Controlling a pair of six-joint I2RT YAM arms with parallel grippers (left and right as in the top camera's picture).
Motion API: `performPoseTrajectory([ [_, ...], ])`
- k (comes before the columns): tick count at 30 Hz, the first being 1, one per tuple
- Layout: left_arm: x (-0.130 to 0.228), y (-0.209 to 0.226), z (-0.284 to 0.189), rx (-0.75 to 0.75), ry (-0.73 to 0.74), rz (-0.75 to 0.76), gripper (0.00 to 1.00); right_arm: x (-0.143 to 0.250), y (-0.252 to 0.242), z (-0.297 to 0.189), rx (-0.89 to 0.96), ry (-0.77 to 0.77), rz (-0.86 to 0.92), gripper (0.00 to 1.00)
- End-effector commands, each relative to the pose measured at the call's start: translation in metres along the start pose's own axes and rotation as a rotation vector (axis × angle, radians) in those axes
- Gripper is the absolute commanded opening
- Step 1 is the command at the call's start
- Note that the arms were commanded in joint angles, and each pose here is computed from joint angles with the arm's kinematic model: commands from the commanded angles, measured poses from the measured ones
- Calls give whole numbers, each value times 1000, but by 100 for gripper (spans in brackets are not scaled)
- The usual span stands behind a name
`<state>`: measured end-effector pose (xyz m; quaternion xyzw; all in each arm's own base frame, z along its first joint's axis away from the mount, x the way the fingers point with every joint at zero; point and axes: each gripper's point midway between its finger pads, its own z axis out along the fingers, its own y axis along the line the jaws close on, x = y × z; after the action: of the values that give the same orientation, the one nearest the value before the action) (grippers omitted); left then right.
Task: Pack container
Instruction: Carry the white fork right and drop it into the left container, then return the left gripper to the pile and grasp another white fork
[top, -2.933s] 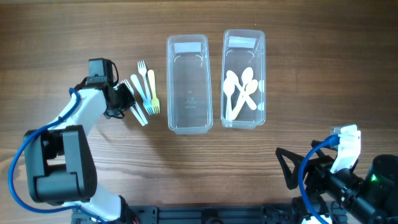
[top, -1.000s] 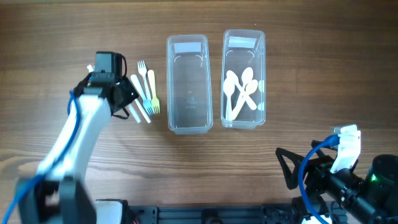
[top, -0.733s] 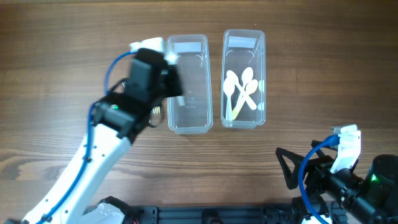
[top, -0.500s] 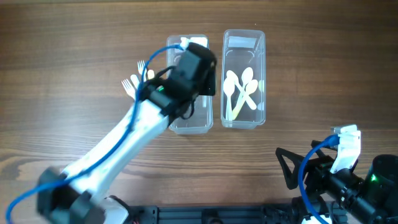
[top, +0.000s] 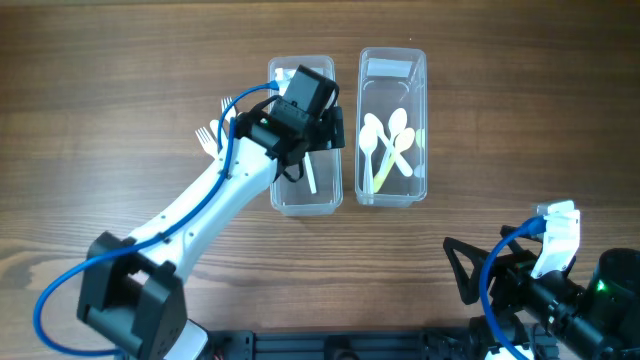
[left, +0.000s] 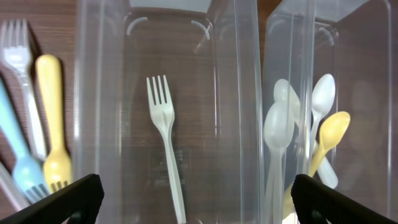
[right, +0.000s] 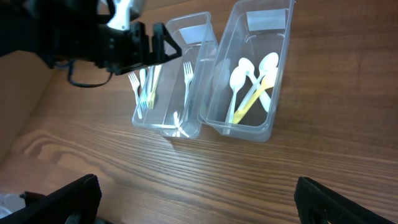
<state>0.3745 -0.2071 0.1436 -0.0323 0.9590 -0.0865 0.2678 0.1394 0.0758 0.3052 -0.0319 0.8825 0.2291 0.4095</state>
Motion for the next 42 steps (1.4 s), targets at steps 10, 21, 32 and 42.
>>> performPoseTrajectory([
  [10,-11,112,-18,-96,-8,-275,86,0,-1,-1,6,-7,9,100],
  [21,58,188,32,-175,81,-475,81,0,-1,-1,6,-7,9,100],
  [32,66,199,76,-223,141,-591,62,0,-1,-1,6,-7,9,100],
  [42,47,201,98,-234,151,-600,49,0,-1,-1,6,-7,9,100],
])
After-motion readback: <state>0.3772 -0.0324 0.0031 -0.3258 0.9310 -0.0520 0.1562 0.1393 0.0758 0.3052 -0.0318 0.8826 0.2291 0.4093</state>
